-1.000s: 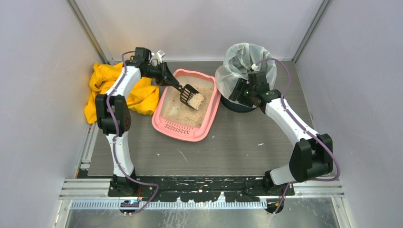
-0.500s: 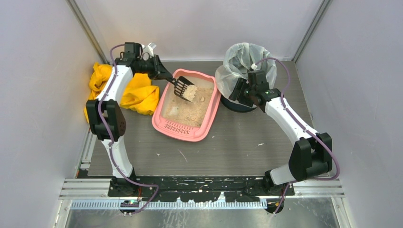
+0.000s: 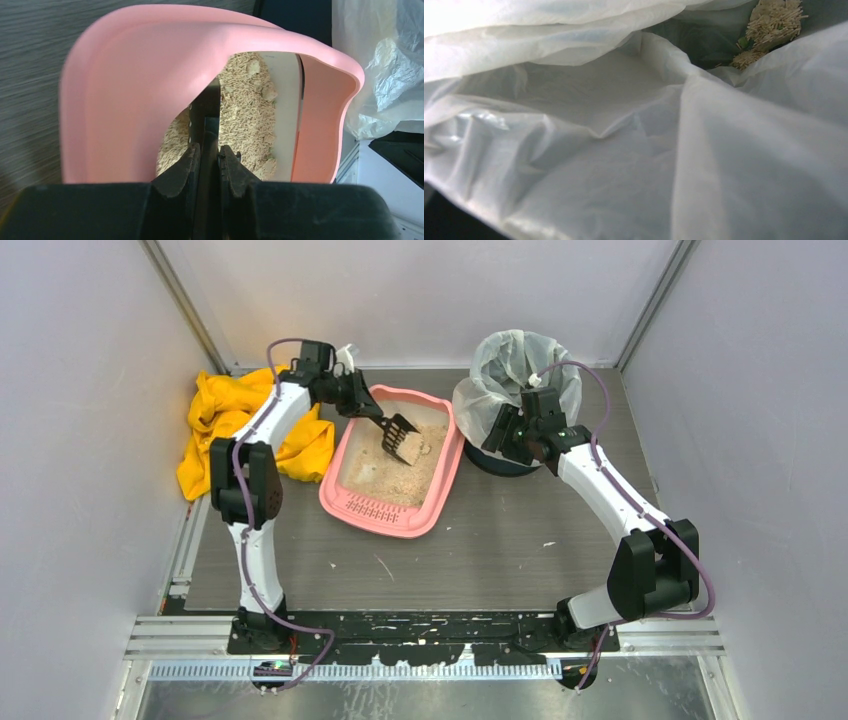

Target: Clean the litter box

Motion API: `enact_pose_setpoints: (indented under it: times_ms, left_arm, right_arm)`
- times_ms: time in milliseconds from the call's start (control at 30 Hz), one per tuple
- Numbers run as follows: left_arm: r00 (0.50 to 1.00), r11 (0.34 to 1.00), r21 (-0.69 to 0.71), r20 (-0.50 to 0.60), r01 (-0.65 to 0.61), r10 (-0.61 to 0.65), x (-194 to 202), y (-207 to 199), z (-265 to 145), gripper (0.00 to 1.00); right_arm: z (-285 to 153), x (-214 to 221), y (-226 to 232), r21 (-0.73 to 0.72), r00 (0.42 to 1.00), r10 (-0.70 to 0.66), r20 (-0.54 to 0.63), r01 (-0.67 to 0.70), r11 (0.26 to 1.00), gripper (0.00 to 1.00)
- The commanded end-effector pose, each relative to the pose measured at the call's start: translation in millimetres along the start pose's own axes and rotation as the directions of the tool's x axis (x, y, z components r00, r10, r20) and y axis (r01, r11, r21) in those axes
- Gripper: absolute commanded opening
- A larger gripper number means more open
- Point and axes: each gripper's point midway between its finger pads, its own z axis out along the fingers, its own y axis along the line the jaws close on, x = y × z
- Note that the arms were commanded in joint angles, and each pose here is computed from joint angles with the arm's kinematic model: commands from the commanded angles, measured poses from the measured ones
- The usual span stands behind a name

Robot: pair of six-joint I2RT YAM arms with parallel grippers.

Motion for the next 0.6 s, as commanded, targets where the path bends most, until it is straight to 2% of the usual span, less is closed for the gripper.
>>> enact_pose_setpoints:
  times_ms: [0, 167, 433, 567]
  left_arm:
    - [0.999, 0.999, -0.020, 0.015, -0.030, 0.030, 1, 7, 20, 0.00]
    - [0.999, 0.999, 0.033, -0.017, 0.027, -0.027, 17, 7, 36, 0.00]
    - [0.988, 0.960, 0.235, -0.066, 0.150, -0.138, 21, -33, 42, 0.00]
    - [0.987, 0.951, 0.267, -0.083, 0.155, -0.137, 21, -41, 39, 0.00]
  right_arm:
    - [-10, -18, 9, -0.017, 0.999, -0.006, 0.045, 0.006, 1.000, 0.60]
    - [-14, -12, 4, 0.001, 1.000, -0.007, 0.028, 0.007, 1.000, 0.60]
    - [-19, -11, 3, 0.006, 0.999, -0.006, 0.032, 0.006, 1.000, 0.60]
    - [-20, -12, 3, 0.007, 0.999, -0.006, 0.036, 0.006, 1.000, 0.60]
